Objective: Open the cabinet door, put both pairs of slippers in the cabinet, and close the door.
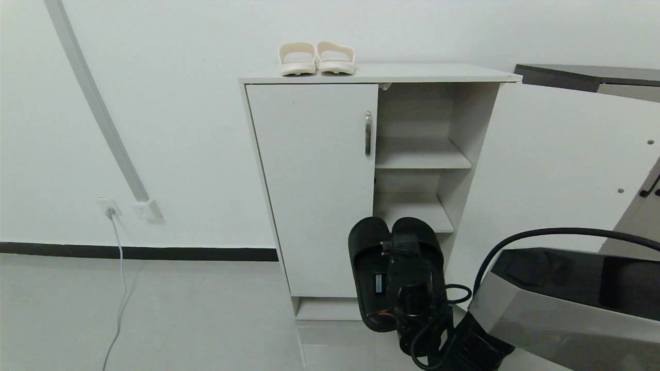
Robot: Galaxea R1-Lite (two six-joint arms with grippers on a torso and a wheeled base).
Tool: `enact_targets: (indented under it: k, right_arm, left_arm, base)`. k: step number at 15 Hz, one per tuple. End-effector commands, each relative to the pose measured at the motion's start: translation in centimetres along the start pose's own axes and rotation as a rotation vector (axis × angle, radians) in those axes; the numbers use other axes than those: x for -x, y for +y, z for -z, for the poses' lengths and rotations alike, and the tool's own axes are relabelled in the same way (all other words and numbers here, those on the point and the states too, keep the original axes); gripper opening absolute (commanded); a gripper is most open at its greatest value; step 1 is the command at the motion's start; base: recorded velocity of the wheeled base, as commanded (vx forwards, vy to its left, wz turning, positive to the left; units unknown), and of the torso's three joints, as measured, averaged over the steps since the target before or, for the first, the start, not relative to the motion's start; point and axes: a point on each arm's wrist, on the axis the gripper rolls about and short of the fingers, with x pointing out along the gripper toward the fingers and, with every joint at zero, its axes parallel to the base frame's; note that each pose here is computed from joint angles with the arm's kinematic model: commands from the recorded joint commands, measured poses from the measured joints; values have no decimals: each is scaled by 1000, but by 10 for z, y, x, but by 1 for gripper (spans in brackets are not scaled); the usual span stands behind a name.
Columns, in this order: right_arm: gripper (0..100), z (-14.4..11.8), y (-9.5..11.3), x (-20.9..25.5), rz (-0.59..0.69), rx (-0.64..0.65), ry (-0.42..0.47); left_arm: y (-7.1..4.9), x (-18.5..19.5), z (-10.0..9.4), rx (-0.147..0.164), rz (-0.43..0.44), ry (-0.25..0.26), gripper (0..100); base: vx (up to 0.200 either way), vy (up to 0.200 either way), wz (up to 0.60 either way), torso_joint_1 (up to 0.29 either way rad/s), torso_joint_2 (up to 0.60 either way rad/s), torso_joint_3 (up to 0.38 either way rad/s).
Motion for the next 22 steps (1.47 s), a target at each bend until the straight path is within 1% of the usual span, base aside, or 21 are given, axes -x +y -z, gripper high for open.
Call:
enact_targets:
  k: [1, 6, 12, 22]
  right_arm:
    - [0, 8, -2, -6, 15, 9, 11]
    - [0, 15, -8, -13, 36, 17, 22]
    - [0, 20, -9, -16, 41, 13, 30]
    - [0, 23, -4, -19, 23, -6, 30]
  left_arm:
    - [0, 0, 0, 1, -1, 2, 0]
    - [0, 0, 0, 2, -1, 1, 0]
    - [0, 0, 0, 2, -1, 1, 0]
    - [0, 0, 0, 1, -1, 2, 0]
  base:
    - [0, -200, 0, 7, 2, 2]
    - [0, -200, 0, 3, 3, 2]
    - [0, 0, 0, 0, 0, 0]
    - [0, 0, 0, 0, 0, 0]
